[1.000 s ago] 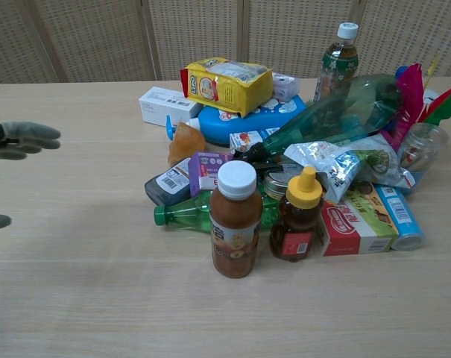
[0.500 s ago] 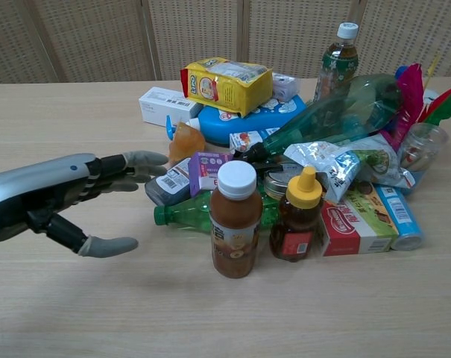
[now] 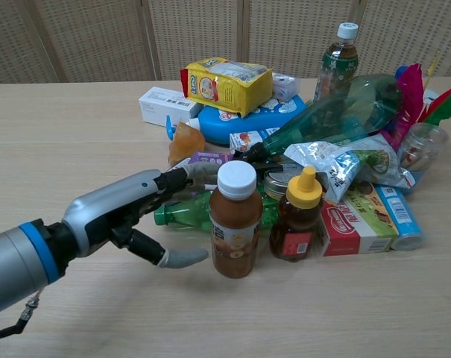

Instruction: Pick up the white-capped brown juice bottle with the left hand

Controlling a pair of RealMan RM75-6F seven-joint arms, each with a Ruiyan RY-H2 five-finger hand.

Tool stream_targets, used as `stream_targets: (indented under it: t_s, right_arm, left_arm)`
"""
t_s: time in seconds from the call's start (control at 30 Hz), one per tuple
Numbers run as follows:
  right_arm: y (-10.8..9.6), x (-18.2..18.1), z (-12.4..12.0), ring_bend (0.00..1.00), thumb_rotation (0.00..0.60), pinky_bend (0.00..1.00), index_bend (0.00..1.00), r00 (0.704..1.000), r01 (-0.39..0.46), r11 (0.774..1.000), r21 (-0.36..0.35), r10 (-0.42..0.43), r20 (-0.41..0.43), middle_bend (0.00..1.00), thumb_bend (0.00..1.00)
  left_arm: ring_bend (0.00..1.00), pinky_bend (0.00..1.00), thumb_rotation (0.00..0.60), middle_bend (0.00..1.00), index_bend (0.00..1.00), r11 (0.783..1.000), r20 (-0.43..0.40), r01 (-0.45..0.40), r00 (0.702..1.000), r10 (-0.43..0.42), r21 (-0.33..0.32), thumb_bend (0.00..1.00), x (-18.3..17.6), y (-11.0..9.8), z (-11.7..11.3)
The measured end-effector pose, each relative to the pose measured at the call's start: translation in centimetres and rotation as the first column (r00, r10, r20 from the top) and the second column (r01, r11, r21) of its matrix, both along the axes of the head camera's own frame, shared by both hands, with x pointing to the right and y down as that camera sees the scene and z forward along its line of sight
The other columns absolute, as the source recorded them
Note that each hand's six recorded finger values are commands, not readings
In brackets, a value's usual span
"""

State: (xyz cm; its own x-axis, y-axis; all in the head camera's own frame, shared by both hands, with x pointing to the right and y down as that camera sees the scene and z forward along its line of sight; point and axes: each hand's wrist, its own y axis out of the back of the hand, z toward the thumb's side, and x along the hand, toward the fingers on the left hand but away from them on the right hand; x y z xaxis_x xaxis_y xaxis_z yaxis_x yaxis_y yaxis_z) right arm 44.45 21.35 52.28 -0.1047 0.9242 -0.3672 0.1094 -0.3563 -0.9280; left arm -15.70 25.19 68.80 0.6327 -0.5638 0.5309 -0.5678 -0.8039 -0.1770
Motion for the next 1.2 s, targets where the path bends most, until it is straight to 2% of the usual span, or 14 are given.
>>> stream_targets:
  t_s: [0.1,0.2,0.3,0.33,0.47,0.67,0.87,1.07,1.2]
  right_arm:
    - [0.2,0.4,-0.4,0.0,0.391,0.0,0.0,1.0,-0.011,1.0,0.005,0.011,0.001,0.0,0.18]
    - [0.4,0.8,-0.8,0.0,0.393,0.0,0.0,1.0,-0.024,1.0,0.008,0.024,0.004,0.0,0.18]
    - [0.6,1.1,-1.2,0.0,0.392,0.0,0.0,0.999,-0.034,0.999,0.013,0.034,0.005,0.0,0.18]
    - [0.7,1.1,-1.3,0.0,0.392,0.0,0.0,0.999,-0.036,0.999,0.015,0.036,0.005,0.0,0.18]
    - [0.7,1.2,-1.6,0.0,0.393,0.0,0.0,0.999,-0.041,0.999,0.019,0.041,0.003,0.0,0.18]
    - [0.6,1.0,-1.6,0.0,0.394,0.0,0.0,0.999,-0.038,0.999,0.017,0.038,0.001,0.0,0.18]
    - [0.3,0.4,-1.1,0.0,0.393,0.0,0.0,1.0,-0.027,1.0,0.008,0.027,0.007,0.0,0.18]
    - [0.2,-0.3,-0.3,0.0,0.393,0.0,0.0,1.0,-0.01,1.0,-0.006,0.01,0.022,0.0,0.18]
    - [0.2,-0.8,0.2,0.0,0.396,0.0,0.0,0.999,0.0,1.0,-0.014,0.001,0.037,0.0,0.18]
  left_arm:
    - [0.07,0.0,0.6,0.09,0.14,1.0,-0.01,0.021,1.0,-0.021,0.022,0.33,1.0,0.0,0.5]
    - [0.17,0.0,0.6,0.17,0.26,0.999,-0.021,0.036,0.999,-0.036,0.038,0.38,2.1,0.2,1.0]
    - [0.32,0.12,0.6,0.3,0.38,0.996,-0.029,0.059,0.998,-0.057,0.061,0.47,3.1,0.2,1.4]
    - [0.38,0.19,0.6,0.34,0.43,0.996,-0.03,0.066,0.997,-0.064,0.067,0.49,3.4,0.2,1.6]
    - [0.51,0.33,0.6,0.45,0.5,0.99,-0.037,0.107,0.994,-0.104,0.092,0.54,4.0,-0.2,2.2]
    - [0.52,0.35,0.6,0.47,0.5,0.978,-0.066,0.172,0.984,-0.165,0.114,0.54,3.2,-1.5,1.8]
    - [0.53,0.35,0.6,0.47,0.5,0.965,-0.111,0.236,0.968,-0.224,0.116,0.53,0.8,-3.6,-0.1]
    - [0.53,0.35,0.6,0.47,0.51,0.943,-0.177,0.316,0.939,-0.295,0.107,0.52,-2.4,-6.0,-3.8]
    - [0.53,0.35,0.6,0.47,0.51,0.927,-0.211,0.355,0.921,-0.326,0.118,0.52,-4.9,-7.7,-7.1]
